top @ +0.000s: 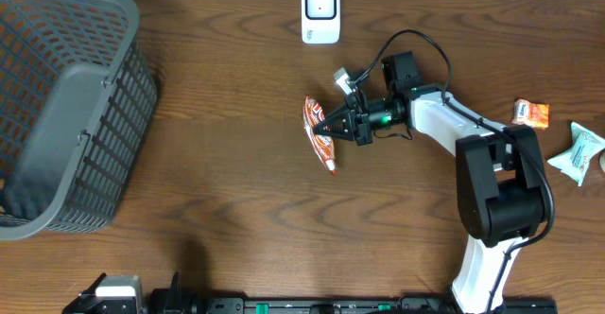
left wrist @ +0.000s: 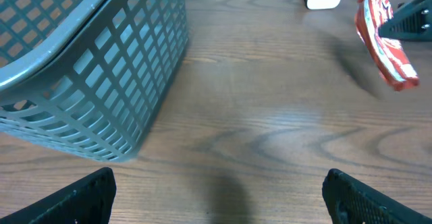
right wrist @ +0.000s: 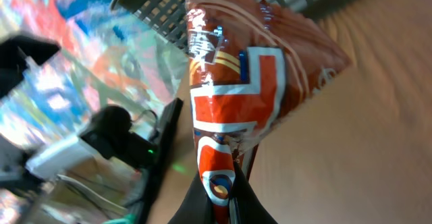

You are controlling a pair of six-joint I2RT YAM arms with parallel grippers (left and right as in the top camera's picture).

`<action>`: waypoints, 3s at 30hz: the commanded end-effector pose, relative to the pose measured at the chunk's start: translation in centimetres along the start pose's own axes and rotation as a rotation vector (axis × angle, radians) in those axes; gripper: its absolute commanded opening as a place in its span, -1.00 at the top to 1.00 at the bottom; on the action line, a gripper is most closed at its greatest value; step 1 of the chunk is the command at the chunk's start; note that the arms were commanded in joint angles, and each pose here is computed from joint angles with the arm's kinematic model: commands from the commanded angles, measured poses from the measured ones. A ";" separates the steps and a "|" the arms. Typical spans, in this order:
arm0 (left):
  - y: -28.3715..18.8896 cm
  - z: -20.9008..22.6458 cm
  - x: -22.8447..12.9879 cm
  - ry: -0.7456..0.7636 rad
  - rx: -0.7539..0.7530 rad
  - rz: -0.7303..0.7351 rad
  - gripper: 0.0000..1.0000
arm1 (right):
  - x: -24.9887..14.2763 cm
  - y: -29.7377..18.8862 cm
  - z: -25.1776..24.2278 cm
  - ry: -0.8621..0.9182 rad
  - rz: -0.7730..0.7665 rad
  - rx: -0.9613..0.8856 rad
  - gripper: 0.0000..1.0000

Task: Scan the item barcode
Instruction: 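Lift the TOP bar with the right gripper, then hold the TOP bar in front of the scanner, right gripper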

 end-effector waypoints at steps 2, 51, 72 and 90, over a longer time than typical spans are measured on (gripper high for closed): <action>-0.1 0.2 0.0 0.011 0.015 -0.007 -0.96 | 1.5 -0.1 0.3 -0.211 -0.070 0.064 0.98; -0.1 0.2 0.0 0.011 0.015 -0.007 -0.96 | -6.5 -3.3 2.1 -0.214 -0.104 -0.035 0.99; -0.1 0.2 0.0 0.011 0.015 -0.007 -0.96 | -0.9 -1.1 1.9 0.529 -0.048 0.039 0.98; -0.1 0.2 0.0 0.011 0.015 -0.007 -0.96 | 11.0 -7.8 -12.1 0.148 0.224 -1.315 0.98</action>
Point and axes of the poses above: each gripper's point midway between its finger pads, its own y axis out along the fingers, its own z axis along the line the jaws close on, x = y × z, the point moved 3 cm from there along -y, back along the fingers, and after that the axes turned 15 degrees about -y, right-handed, at the moved point
